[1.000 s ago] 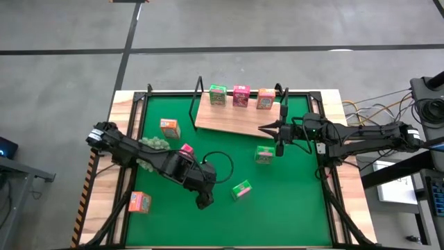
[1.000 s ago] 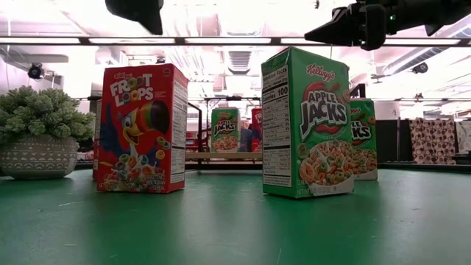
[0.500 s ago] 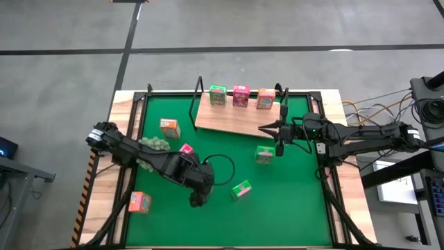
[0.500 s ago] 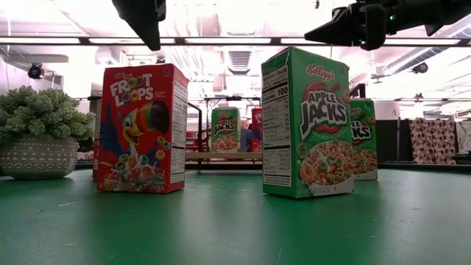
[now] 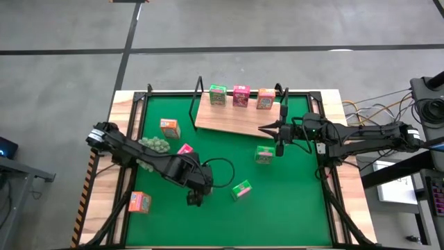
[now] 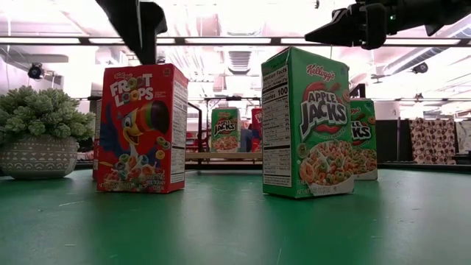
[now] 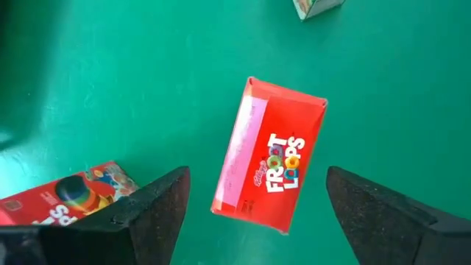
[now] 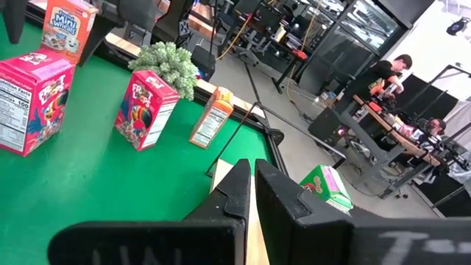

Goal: Stack cereal on shelf
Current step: Put the bottom right red cereal box on the shelf aligned with the other red cereal box

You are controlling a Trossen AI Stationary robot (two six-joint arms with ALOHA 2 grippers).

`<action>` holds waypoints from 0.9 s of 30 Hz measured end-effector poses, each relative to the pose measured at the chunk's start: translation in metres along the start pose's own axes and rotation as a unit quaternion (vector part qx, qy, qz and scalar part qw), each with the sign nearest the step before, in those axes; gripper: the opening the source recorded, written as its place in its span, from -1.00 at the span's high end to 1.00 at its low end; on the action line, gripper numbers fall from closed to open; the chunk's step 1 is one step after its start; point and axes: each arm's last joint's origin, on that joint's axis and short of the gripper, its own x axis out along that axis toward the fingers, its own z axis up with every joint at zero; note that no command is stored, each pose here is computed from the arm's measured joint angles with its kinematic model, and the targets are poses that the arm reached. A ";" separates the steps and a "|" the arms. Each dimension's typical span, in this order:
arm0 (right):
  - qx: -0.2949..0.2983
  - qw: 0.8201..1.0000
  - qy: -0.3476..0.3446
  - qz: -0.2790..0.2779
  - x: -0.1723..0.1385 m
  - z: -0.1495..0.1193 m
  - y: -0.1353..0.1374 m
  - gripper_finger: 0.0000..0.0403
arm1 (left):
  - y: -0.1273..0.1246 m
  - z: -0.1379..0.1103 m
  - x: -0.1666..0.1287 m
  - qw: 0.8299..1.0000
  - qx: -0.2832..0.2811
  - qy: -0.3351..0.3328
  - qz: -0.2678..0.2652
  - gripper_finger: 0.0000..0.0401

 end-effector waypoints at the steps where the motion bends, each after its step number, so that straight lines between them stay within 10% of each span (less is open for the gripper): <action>1: 0.000 1.000 0.000 0.000 0.000 0.000 0.000 0.94 | 0.000 -0.001 0.002 1.000 -0.001 0.001 0.001 -0.49; 27: 0.000 1.000 0.001 0.000 0.000 0.000 0.000 0.94 | 0.000 -0.009 0.027 1.000 -0.010 -0.003 -0.002 -0.27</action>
